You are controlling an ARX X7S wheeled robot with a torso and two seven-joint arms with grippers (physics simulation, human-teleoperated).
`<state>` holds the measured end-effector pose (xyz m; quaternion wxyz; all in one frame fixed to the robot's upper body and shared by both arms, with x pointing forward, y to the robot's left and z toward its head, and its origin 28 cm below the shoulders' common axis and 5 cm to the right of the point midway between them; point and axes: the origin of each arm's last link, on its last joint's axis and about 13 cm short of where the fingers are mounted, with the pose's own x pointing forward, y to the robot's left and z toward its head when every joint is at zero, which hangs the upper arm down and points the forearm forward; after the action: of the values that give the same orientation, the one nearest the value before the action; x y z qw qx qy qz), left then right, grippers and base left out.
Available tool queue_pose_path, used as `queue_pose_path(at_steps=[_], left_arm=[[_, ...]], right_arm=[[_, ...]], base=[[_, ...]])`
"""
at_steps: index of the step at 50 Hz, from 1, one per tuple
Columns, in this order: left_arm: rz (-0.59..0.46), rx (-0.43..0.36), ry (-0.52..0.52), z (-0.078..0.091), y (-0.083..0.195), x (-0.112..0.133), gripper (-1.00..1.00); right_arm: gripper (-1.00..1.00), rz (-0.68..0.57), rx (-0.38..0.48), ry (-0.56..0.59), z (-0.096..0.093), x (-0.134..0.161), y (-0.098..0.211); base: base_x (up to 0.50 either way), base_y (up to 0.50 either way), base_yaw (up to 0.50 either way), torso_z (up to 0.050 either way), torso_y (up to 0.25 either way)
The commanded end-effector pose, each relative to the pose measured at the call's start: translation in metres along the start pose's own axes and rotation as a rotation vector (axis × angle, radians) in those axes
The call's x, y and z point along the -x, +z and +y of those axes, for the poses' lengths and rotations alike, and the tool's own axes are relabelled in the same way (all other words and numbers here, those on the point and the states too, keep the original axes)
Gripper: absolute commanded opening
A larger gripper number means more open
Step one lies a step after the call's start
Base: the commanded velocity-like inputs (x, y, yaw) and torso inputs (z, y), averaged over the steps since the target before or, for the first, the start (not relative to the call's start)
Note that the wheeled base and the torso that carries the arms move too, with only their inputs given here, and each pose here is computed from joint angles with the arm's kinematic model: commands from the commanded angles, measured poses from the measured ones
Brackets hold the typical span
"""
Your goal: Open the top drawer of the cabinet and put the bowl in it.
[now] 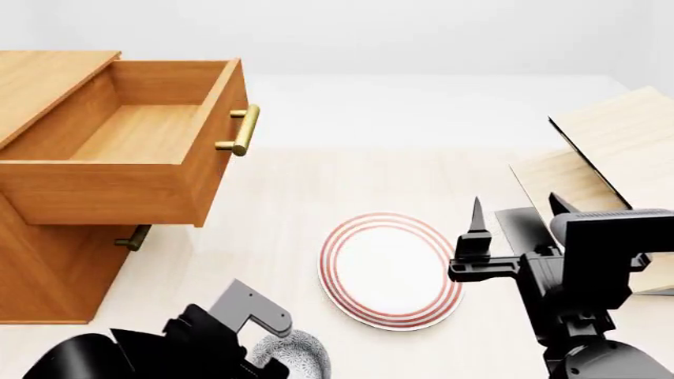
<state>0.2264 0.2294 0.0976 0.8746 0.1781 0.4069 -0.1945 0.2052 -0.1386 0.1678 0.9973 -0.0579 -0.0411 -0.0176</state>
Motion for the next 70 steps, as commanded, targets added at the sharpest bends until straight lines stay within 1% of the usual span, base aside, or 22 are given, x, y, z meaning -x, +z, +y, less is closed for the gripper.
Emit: queue_pose_path(at_steps=[1, 16, 26, 27, 49, 52, 57, 62, 70], left_arm=[[-0.021, 0.017, -0.01, -0.002, 0.004, -0.008, 1.0], [-0.001, 0.021, -0.024, -0.004, -0.001, -0.014, 1.0], [0.004, 0.015, -0.037, -0.005, -0.002, -0.013, 1.0], [0.002, 0.011, -0.036, -0.006, -0.002, -0.013, -1.0], [-0.021, 0.015, -0.03, -0.005, 0.002, -0.01, -1.0], [-0.047, 0.025, -0.024, -0.003, 0.006, -0.006, -1.0], [-0.129, 0.018, -0.012, -0.001, 0.019, 0.007, -1.0], [-0.184, 0.015, -0.012, -0.001, 0.029, 0.02, -1.0], [-0.212, -0.001, -0.01, -0.004, 0.033, 0.027, -1.0]], right_arm=[[1.0, -0.009, -0.014, -0.003, -0.002, -0.003, 0.0], [1.0, -0.007, -0.012, -0.001, -0.001, -0.003, -0.001], [1.0, -0.006, -0.013, 0.0, -0.001, -0.003, -0.001], [1.0, -0.006, -0.012, 0.0, -0.001, -0.003, -0.001], [1.0, 0.0, -0.015, 0.0, -0.001, -0.005, -0.003], [1.0, -0.002, -0.016, 0.0, -0.001, -0.004, -0.003], [1.0, -0.009, -0.015, 0.0, -0.001, -0.003, -0.001], [1.0, -0.011, -0.015, -0.005, -0.002, -0.002, -0.001], [1.0, -0.021, -0.015, -0.008, -0.003, 0.001, 0.002]], base=[[0.0, 0.0, 0.0, 0.0, 0.0], [0.0, 0.0, 0.0, 0.0, 0.0], [0.0, 0.0, 0.0, 0.0, 0.0], [0.0, 0.0, 0.0, 0.0, 0.0], [0.0, 0.0, 0.0, 0.0, 0.0], [0.0, 0.0, 0.0, 0.0, 0.0], [0.0, 0.0, 0.0, 0.0, 0.0], [0.0, 0.0, 0.0, 0.0, 0.0], [0.0, 0.0, 0.0, 0.0, 0.0]])
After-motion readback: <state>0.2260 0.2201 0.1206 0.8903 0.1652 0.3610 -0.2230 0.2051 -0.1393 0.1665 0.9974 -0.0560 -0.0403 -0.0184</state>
